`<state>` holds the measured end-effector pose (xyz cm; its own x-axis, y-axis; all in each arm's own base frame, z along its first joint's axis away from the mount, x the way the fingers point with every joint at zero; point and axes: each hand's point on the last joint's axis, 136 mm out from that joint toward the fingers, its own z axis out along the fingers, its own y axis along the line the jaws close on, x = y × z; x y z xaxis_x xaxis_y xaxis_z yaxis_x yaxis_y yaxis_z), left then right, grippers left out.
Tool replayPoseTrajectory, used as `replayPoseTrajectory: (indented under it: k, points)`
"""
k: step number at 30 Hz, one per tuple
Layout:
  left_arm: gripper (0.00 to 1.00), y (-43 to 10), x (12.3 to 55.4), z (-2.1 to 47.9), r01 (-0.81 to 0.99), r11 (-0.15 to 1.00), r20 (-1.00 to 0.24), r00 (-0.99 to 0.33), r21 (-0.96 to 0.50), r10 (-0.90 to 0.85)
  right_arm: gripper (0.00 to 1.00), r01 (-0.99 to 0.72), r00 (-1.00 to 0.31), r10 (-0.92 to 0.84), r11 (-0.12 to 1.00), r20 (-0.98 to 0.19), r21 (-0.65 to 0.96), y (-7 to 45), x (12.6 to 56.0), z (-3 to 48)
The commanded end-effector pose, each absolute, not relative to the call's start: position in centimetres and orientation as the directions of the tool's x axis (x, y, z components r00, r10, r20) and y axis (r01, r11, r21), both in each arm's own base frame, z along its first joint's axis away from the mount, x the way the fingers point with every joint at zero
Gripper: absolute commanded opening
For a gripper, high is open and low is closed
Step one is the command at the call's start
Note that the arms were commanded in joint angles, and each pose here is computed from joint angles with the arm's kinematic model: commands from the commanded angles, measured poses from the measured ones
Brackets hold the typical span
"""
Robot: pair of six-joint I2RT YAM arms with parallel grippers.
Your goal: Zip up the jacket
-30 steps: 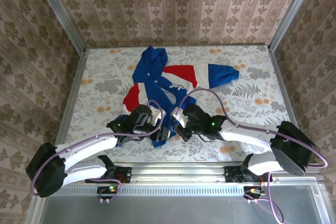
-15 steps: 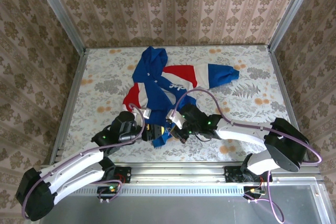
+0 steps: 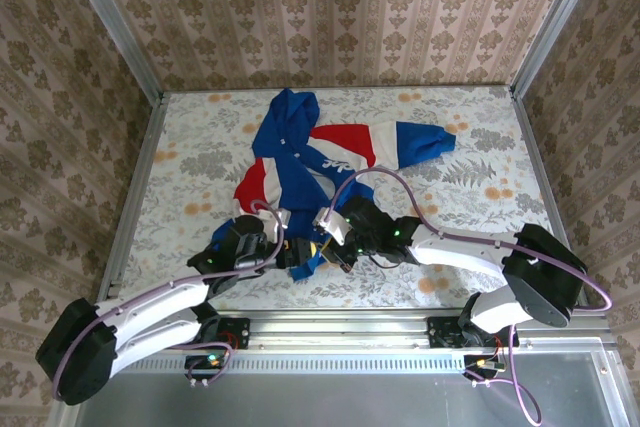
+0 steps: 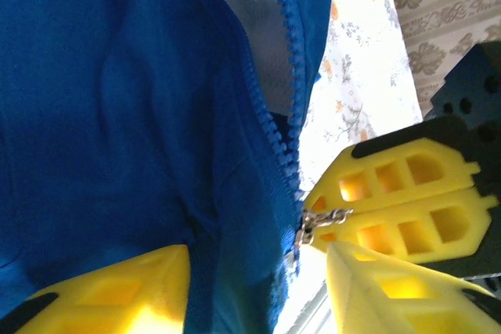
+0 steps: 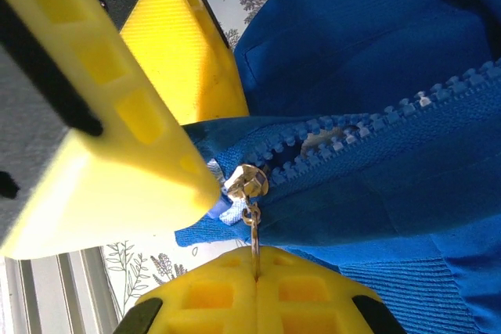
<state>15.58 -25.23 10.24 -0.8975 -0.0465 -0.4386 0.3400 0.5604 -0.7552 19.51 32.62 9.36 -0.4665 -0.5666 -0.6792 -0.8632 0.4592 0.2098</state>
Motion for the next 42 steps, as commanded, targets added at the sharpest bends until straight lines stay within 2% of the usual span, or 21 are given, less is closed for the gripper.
replayPoseTrajectory:
  k: [1,3,4,6,12,20,25,29,34,38,42]
  points:
    - [0.43,-26.0,15.5,11.0,0.362,0.511,-0.448,-0.892,-0.779,-0.051,0.00,-0.880,-0.440,-0.568,0.428,-0.695,0.207,33.6,19.6,10.1]
    - [0.34,-26.2,15.3,10.9,0.363,0.506,-0.441,-0.897,-0.782,-0.039,0.00,-0.877,-0.442,-0.567,0.435,-0.695,0.203,33.6,19.7,10.1]
    - [0.25,-26.3,15.2,10.8,0.362,0.505,-0.437,-0.899,-0.784,-0.034,0.00,-0.875,-0.443,-0.566,0.442,-0.696,0.198,33.6,19.9,10.1]
    - [0.00,-26.3,14.9,10.5,0.359,0.503,-0.426,-0.905,-0.786,-0.020,0.00,-0.862,-0.454,-0.564,0.475,-0.690,0.178,33.3,20.5,10.1]
    - [0.00,-25.8,14.0,9.5,0.348,0.527,-0.400,-0.916,-0.776,0.016,0.00,-0.793,-0.494,-0.537,0.601,-0.683,0.101,32.1,22.9,11.1]
    - [0.00,-25.3,13.1,9.2,0.371,0.553,-0.402,-0.913,-0.746,0.070,0.00,-0.722,-0.515,-0.519,0.692,-0.682,0.019,30.8,24.9,12.1]
    - [0.00,-25.4,12.4,8.8,0.385,0.555,-0.393,-0.913,-0.738,0.110,0.00,-0.707,-0.512,-0.523,0.707,-0.681,-0.011,30.7,25.7,12.3]
    - [0.00,-25.4,12.1,8.9,0.398,0.552,-0.398,-0.909,-0.733,0.126,0.00,-0.746,-0.491,-0.540,0.665,-0.684,0.010,31.8,25.2,12.2]
    - [0.00,-25.4,12.1,9.6,0.435,0.538,-0.430,-0.891,-0.722,0.144,0.00,-0.880,-0.331,-0.574,0.474,-0.749,0.027,32.9,22.2,12.4]
    - [0.00,-25.6,12.1,10.5,0.479,0.506,-0.455,-0.872,-0.717,0.181,0.21,-0.943,-0.174,-0.607,0.330,-0.775,-0.046,32.1,20.0,12.1]
    - [0.00,-25.8,12.4,11.3,0.505,0.492,-0.474,-0.858,-0.709,0.198,0.31,-0.967,-0.130,-0.600,0.253,-0.790,-0.033,32.2,18.4,11.7]
